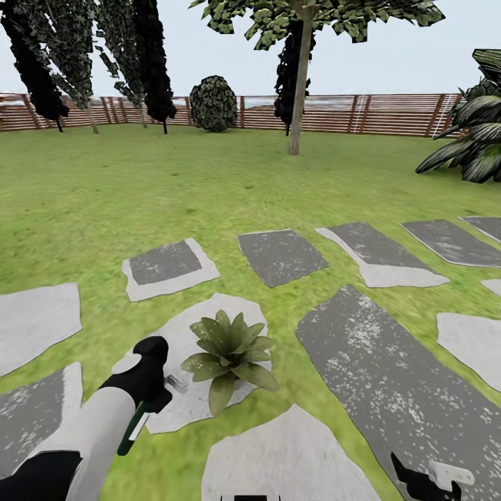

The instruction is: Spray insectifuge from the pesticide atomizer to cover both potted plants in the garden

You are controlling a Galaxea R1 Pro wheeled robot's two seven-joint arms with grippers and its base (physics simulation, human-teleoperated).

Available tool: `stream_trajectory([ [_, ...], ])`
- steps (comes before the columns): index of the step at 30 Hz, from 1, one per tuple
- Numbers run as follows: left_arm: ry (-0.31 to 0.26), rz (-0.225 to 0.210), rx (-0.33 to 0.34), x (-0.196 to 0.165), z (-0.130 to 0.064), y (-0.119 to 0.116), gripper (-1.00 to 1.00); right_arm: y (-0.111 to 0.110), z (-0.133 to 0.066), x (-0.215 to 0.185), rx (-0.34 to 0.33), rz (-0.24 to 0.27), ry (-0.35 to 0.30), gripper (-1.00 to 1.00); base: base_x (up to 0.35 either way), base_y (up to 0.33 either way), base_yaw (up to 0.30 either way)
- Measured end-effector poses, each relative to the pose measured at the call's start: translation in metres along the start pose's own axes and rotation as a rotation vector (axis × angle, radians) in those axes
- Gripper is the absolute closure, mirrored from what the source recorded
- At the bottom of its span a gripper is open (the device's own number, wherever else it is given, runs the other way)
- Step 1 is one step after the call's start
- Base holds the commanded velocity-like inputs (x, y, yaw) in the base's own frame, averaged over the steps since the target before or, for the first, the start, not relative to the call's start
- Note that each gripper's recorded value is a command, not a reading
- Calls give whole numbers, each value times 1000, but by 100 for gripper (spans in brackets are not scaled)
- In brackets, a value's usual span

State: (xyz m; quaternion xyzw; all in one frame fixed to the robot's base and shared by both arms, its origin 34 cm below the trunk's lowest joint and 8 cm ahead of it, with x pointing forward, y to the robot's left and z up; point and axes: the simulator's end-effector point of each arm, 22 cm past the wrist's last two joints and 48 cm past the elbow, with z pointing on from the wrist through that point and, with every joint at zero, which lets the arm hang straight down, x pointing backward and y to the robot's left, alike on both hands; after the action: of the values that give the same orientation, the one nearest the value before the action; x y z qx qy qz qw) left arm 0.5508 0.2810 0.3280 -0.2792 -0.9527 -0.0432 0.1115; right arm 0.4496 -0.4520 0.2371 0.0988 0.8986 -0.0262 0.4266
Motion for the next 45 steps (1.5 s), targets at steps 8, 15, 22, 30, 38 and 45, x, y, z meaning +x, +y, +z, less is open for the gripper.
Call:
stream_trajectory([
  [8,5,-6,20,6,7,-6,100,1,0,-1,-2,0,-2,-100,141,-22,91],
  [15,2,-5,19,5,6,-6,100,1,0,0,-2,1,0,-100,61,-108,236],
  [22,7,-16,39,8,9,-9,100,1,0,0,-1,1,0,-100,-1,-4,22],
  [30,-33,-49,89,-2,4,-15,100,1,0,0,-1,1,0,-100,0,0,0],
  [38,-21,71,136,-19,-23,-36,100,1,0,0,-1,1,0,-100,43,-21,0],
  [45,14,102,102,-13,-26,-30,100,1,0,0,-1,0,-1,-100,169,-191,51],
])
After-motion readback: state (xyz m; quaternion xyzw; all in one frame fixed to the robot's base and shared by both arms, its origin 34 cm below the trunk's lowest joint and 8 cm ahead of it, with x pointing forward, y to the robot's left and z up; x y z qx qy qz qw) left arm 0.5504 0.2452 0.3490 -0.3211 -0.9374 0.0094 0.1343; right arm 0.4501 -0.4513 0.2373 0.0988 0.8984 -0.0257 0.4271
